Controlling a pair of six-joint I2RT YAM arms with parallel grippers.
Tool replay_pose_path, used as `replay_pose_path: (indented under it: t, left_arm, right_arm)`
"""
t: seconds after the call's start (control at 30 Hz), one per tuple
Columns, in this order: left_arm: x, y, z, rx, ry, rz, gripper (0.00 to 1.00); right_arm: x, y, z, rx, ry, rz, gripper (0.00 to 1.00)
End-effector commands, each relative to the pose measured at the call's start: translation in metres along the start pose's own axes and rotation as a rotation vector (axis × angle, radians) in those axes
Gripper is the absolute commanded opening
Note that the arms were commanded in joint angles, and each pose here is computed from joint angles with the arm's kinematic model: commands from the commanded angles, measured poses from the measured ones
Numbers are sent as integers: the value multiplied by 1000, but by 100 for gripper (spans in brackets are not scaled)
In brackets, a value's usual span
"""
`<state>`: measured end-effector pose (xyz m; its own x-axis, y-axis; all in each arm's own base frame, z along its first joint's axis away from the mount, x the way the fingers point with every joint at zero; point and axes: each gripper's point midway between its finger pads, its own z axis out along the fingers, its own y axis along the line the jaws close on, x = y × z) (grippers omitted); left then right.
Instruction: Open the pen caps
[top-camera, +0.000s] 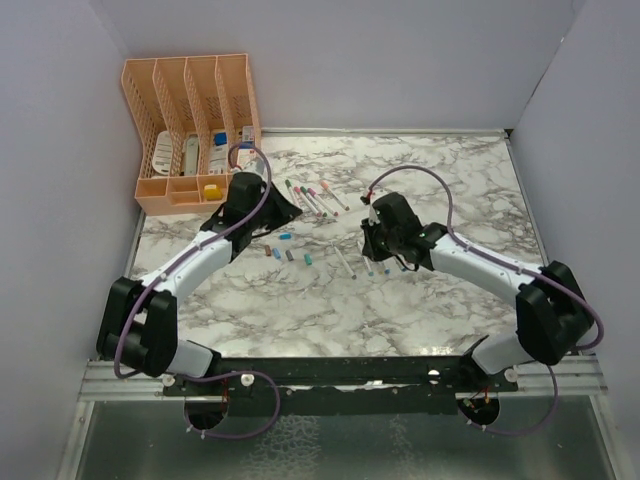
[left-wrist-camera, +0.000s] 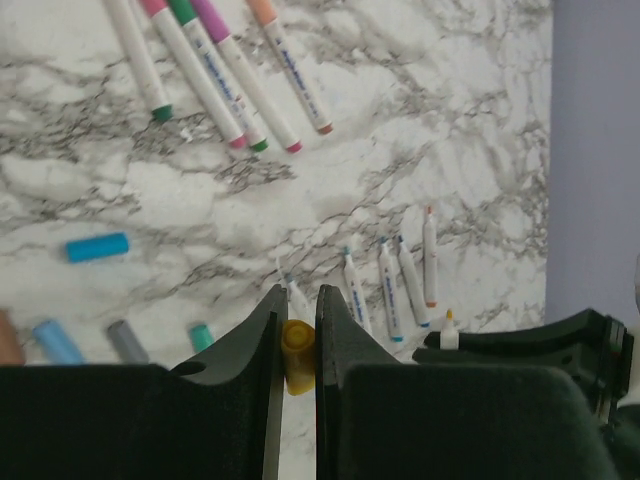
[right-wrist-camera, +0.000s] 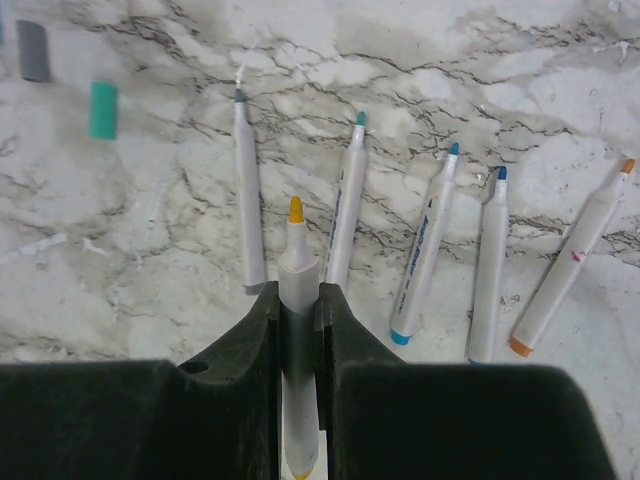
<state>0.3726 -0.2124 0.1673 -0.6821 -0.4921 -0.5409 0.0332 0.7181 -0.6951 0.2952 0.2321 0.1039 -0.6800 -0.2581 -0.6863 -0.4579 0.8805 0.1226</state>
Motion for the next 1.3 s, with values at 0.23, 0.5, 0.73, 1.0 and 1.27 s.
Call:
replay_pose_path:
  t: [0.23, 0.5, 0.73, 1.0, 1.27]
  left_arm:
    - [52, 65, -37, -224, 101, 147, 0]
    - [74, 87, -33, -296, 171, 196, 0]
    - [88, 97, -26, -328, 221, 225, 0]
    - [109, 102, -32, -345, 269, 243, 0]
    - [127, 113, -42, -373, 307, 255, 0]
  right_arm:
    - [-61, -33, 60, 221, -34, -46, 1]
    - [-103, -81, 105, 249, -38, -1, 1]
    - [-114, -109, 132, 221, -20, 37, 1]
    - [-104, -117, 132, 211, -7, 44, 1]
    - [-78, -153, 84, 304, 12, 165, 1]
